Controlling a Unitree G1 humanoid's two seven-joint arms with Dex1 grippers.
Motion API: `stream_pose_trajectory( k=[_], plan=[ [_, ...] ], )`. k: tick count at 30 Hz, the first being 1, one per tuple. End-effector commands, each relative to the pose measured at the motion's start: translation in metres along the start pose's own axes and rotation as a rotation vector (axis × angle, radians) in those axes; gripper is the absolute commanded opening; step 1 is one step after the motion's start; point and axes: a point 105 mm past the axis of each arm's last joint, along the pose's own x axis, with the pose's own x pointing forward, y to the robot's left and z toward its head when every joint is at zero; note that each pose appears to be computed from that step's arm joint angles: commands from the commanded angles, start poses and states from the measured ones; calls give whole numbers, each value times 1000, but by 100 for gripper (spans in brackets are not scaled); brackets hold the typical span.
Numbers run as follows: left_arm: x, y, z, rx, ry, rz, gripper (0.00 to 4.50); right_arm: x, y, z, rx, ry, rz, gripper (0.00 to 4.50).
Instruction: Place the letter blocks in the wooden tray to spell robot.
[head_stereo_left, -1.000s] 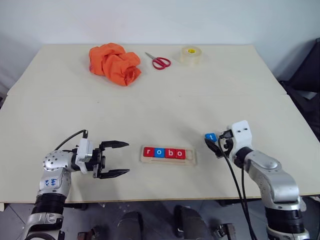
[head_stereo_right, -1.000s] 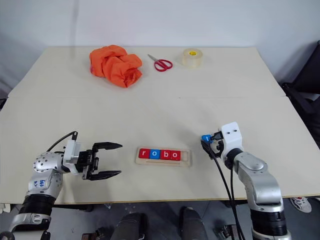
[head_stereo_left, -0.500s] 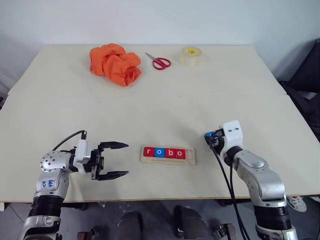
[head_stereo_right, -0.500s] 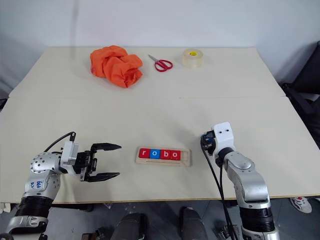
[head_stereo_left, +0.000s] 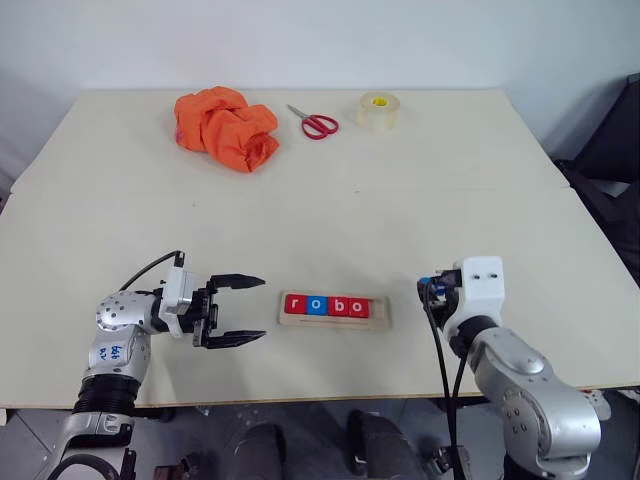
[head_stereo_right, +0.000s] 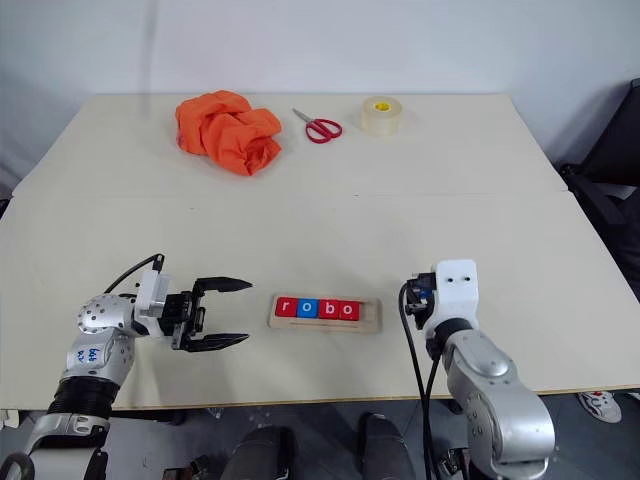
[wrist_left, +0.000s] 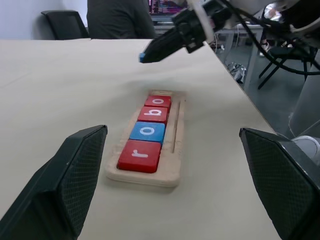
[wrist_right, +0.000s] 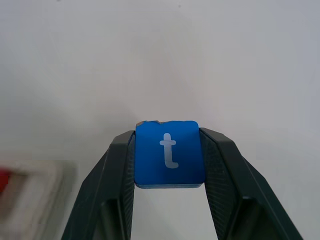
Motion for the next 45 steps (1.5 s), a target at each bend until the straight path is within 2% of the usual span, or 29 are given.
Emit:
stream_pose_trajectory(
  k=[1,3,12,19,23,28,32,37,40,45],
  plan=[
    [1,-5,4,21,-12,-88,450,-8,0,2,9,-7,-25,147],
    [2,-3,3,22,-11,-94,450,-8,-2,-3,17,15,-34,147],
    [5,-1,2,32,-18,-93,450,-8,-3,-3,-45,17,12,448],
    [6,-3,0,34,-25,-86,450,-15,2,13,-269,16,268,448],
    [3,-6,-3,34,-18,-103,450,-16,-9,19,-521,109,485,448],
    [2,-8,-4,43,-18,-95,450,-12,-20,17,-690,191,636,448],
    [0,-13,-6,48,-25,-47,450,0,-27,14,-768,255,742,448],
    [-4,-31,-9,35,-27,2,450,10,-31,5,-792,297,790,448],
    [-8,-42,-9,24,-22,30,450,15,-33,2,-803,315,798,389],
    [-13,-50,-8,13,-7,58,450,18,-32,3,-814,307,803,223]
  ],
)
